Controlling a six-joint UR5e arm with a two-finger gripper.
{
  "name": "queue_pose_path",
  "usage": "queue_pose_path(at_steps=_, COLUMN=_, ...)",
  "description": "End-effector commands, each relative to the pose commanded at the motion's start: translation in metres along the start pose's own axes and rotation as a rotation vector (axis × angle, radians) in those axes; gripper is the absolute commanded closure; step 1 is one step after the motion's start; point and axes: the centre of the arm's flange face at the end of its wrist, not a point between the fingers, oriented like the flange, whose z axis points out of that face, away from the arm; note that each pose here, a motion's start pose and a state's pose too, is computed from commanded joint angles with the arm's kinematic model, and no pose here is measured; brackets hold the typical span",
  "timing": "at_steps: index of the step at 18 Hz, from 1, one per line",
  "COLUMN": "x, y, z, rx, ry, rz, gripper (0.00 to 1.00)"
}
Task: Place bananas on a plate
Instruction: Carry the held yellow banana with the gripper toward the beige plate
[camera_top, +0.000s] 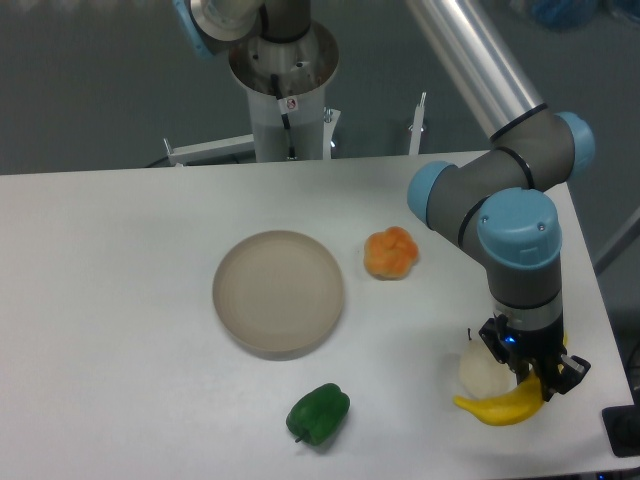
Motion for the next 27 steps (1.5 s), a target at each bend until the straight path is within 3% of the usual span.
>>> queue_pose_path(at_steps=9, x=0.013, y=-0.007, z=-0.021, rx=-0.006, ry=-0.002, rz=-0.006, gripper=0.72)
queue_pose_path(at_steps=13, x=0.044, y=-0.004, z=-0.046, rx=-0.015, ry=0.048, rz=-0.002, gripper=0.72)
queue_pose_path(at_steps=18, x=0.097, y=-0.004, z=-0.074, rx=-0.032, ry=0.134, rz=-0.084, gripper=0.72)
queue_pose_path(at_steps=21, x=0.137, y=-0.027, z=-0.094, rx=-0.031, ry=0.158, rz=-0.183, gripper=0.72)
queue_pose_path(at_steps=25, x=0.21, y=-0.064, z=-0.09, rx=-0.074, ry=0.236, rz=-0.346, gripper=0.72)
queue_pose_path(at_steps=27, x=0.238, y=-0.066, z=-0.082, rx=-0.101, ry=0.274, rz=-0.346, gripper=0.72)
